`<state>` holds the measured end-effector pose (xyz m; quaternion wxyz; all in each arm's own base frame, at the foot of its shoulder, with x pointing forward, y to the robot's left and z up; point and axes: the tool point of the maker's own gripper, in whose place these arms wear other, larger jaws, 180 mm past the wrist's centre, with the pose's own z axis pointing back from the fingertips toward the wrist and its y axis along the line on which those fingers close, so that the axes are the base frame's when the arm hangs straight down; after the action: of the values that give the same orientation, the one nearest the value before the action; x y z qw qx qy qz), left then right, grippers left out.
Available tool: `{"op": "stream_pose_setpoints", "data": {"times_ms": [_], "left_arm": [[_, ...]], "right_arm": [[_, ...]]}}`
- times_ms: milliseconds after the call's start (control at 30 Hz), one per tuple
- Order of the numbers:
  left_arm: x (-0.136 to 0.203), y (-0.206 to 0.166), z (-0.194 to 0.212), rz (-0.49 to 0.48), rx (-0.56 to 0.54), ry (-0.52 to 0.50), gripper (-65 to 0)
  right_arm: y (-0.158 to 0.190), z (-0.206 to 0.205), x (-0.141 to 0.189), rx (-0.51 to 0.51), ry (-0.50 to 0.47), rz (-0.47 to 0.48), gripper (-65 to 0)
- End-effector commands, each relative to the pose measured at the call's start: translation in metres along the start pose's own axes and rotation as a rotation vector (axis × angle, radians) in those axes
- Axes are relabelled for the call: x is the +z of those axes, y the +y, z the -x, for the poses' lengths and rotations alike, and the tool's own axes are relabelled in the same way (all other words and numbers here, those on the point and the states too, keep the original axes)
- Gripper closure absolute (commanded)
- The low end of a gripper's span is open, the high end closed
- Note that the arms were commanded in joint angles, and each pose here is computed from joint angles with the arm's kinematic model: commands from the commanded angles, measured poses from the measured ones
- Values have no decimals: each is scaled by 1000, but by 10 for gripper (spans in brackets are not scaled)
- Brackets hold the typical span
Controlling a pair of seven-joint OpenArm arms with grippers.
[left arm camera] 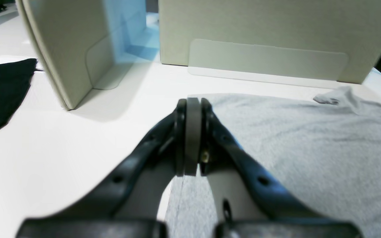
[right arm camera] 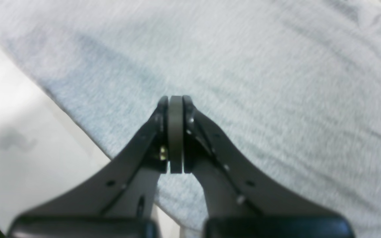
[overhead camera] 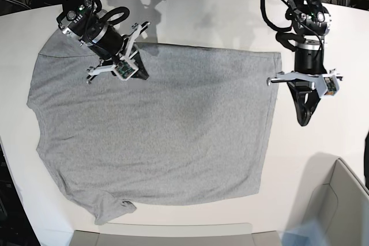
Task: Fold the T-shirt properly
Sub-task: 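Move both grippers down toward the shirt's shoulder corners, then grasp the shirt's shoulder corners with the left and right grippers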
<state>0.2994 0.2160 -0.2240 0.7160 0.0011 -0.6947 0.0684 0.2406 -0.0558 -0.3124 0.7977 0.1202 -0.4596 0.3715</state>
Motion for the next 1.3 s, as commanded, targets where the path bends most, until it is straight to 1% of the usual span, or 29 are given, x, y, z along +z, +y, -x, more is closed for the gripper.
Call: {"op": "stream_pose_setpoints", "data": {"times_ms": [0,33,67,233,333,433,500,567,633,733,800,867,967,1033,1100,1200,1267], "left_arm": [[-1,-4,-15,19,-4,-52,0],[-1,-7,-14,28,-3,-51,0],[-2,-11,-14,37,-2,-51,0],[-2,-21,-10,67,4,-40,0],[-2,-24,-10,78,3,-38,0],[-3,-30,-10,116,-25,-33,0],[1,-34,-3,133,-32,-8,0],[4,-37,3,144,-30,10,0],[5,-42,5,156,-27,16,0],[12,-42,15,159,-25,49,0],[14,-42,18,159,-27,58,0],[14,-39,17,168,-48,61,0],[13,-43,17,195,-69,66,0],[16,-47,22,215,-75,81,0],[18,-56,25,238,-67,89,0],[19,-66,28,266,-57,97,0],[23,-71,33,280,-52,113,0]], "right_arm": [[9,-15,3,49,-58,-64,0],[17,-17,4,92,-68,-119,0],[17,-18,4,103,-68,-125,0],[-8,-22,1,69,-53,-29,0],[-14,-15,2,67,-13,-10,-60],[-16,1,3,70,77,-7,-108],[-20,1,4,68,88,5,-111],[-34,5,10,45,91,53,-96],[-52,4,18,-31,64,119,-77],[-92,11,45,-194,1,276,-54],[-113,33,69,-286,42,373,-53],[-125,60,93,-352,123,431,-53],[-126,90,124,-445,206,460,-54],[-123,108,141,-482,264,470,-54],[-117,127,151,-510,326,476,-54],[-111,162,159,-579,416,481,-54],[-103,186,163,-650,458,470,-54]]}}
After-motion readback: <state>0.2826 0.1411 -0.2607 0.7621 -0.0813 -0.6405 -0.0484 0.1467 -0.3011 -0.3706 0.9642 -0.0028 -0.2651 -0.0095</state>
